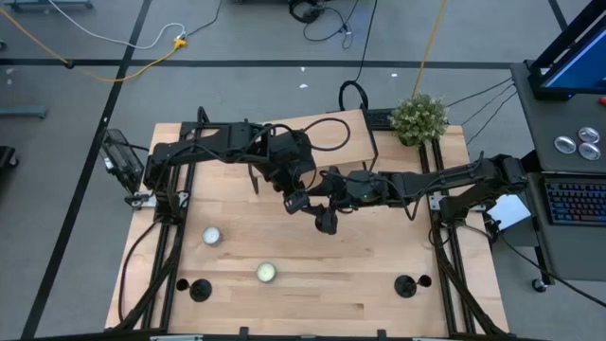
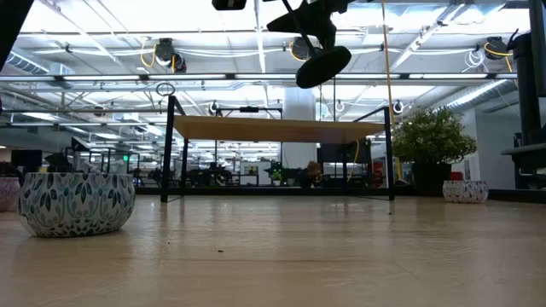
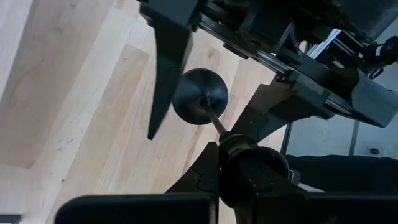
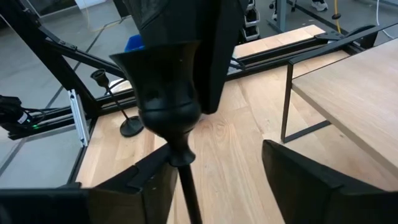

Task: Pick & Place candle stick holders
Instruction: Put the top black candle holder on the shelf

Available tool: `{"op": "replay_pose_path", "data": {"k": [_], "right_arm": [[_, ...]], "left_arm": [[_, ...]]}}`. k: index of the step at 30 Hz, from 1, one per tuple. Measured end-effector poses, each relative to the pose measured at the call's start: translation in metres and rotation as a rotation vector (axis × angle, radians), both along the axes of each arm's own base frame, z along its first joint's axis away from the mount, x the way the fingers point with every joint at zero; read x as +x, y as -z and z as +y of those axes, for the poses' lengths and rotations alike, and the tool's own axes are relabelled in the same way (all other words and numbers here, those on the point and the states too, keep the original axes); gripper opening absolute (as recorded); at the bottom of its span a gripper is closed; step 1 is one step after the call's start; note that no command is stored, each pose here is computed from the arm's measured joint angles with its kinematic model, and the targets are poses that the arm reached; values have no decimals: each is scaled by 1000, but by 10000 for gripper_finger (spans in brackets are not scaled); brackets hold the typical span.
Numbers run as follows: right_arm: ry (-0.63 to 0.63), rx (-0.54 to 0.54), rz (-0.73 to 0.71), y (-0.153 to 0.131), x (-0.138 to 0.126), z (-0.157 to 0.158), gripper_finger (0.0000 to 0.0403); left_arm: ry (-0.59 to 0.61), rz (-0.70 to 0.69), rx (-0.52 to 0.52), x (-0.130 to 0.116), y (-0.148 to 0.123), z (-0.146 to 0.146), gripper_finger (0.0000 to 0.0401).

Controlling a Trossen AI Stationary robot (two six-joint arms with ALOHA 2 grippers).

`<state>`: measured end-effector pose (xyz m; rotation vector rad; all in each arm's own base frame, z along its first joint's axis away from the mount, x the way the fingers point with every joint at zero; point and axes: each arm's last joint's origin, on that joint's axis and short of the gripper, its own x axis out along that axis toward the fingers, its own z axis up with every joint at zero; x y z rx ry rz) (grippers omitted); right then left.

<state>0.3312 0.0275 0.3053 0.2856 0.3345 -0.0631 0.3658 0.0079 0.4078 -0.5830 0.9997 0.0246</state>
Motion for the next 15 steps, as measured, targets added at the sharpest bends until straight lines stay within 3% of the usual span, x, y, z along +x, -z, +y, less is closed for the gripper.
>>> {"op": "replay_pose_path", "data": {"k": [15], "right_arm": [[-3,0,11,1,0,1,117]], "left_arm": [[-2,6,8,0,0,0,12]]}}
